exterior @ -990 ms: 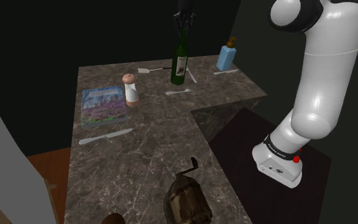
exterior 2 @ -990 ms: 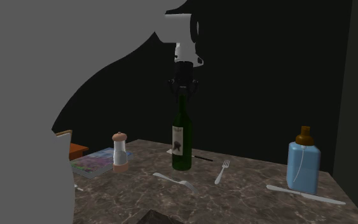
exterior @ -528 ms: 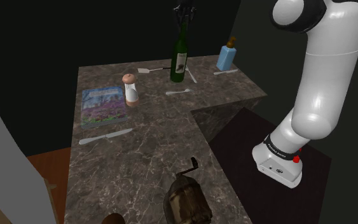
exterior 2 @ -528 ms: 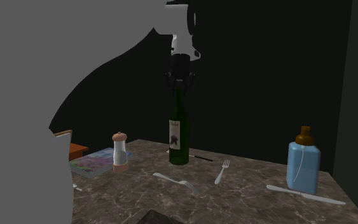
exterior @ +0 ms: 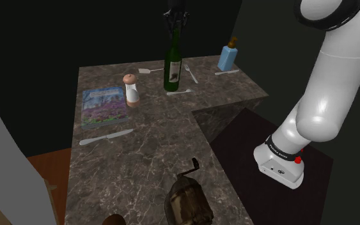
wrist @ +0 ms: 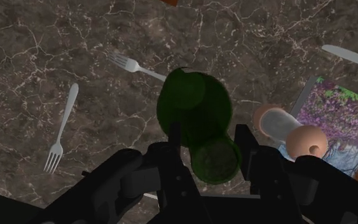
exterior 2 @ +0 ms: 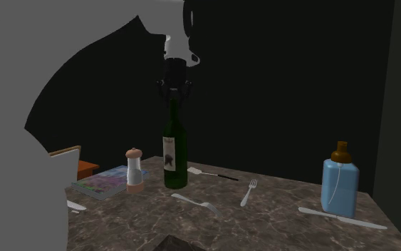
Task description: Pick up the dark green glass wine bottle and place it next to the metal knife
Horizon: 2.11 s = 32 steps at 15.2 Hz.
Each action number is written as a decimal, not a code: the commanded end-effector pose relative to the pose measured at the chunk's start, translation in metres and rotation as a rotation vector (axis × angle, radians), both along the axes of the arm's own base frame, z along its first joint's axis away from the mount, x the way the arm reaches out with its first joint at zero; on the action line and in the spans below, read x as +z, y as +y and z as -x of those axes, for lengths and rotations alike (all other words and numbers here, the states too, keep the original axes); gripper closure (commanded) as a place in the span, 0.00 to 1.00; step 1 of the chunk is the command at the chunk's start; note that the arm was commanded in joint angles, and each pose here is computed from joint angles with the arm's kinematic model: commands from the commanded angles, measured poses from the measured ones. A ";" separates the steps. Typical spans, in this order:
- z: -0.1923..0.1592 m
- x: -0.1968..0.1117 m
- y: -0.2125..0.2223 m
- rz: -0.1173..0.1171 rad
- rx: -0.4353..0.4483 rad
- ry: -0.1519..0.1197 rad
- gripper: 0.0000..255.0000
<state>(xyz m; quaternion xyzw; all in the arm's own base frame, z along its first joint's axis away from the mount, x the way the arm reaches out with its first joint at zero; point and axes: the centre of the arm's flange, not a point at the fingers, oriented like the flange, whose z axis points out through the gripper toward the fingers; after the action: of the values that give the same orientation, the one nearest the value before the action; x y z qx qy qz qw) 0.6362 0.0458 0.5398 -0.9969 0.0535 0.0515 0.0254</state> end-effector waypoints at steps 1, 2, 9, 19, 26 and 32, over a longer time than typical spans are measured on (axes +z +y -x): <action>0.011 0.002 0.025 0.000 -0.001 -0.001 1.00; 0.015 0.002 0.037 0.000 -0.001 -0.001 1.00; 0.046 0.003 0.125 0.000 -0.001 -0.001 1.00; 0.090 0.003 0.249 0.000 -0.001 -0.001 1.00; 0.120 0.003 0.333 0.000 -0.001 -0.001 1.00; 0.120 -0.028 0.333 0.000 -0.001 -0.001 1.00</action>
<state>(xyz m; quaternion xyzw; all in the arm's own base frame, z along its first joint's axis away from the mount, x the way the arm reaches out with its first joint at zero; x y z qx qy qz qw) 0.5166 0.3786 0.5162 -0.9969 0.0541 0.0514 0.0251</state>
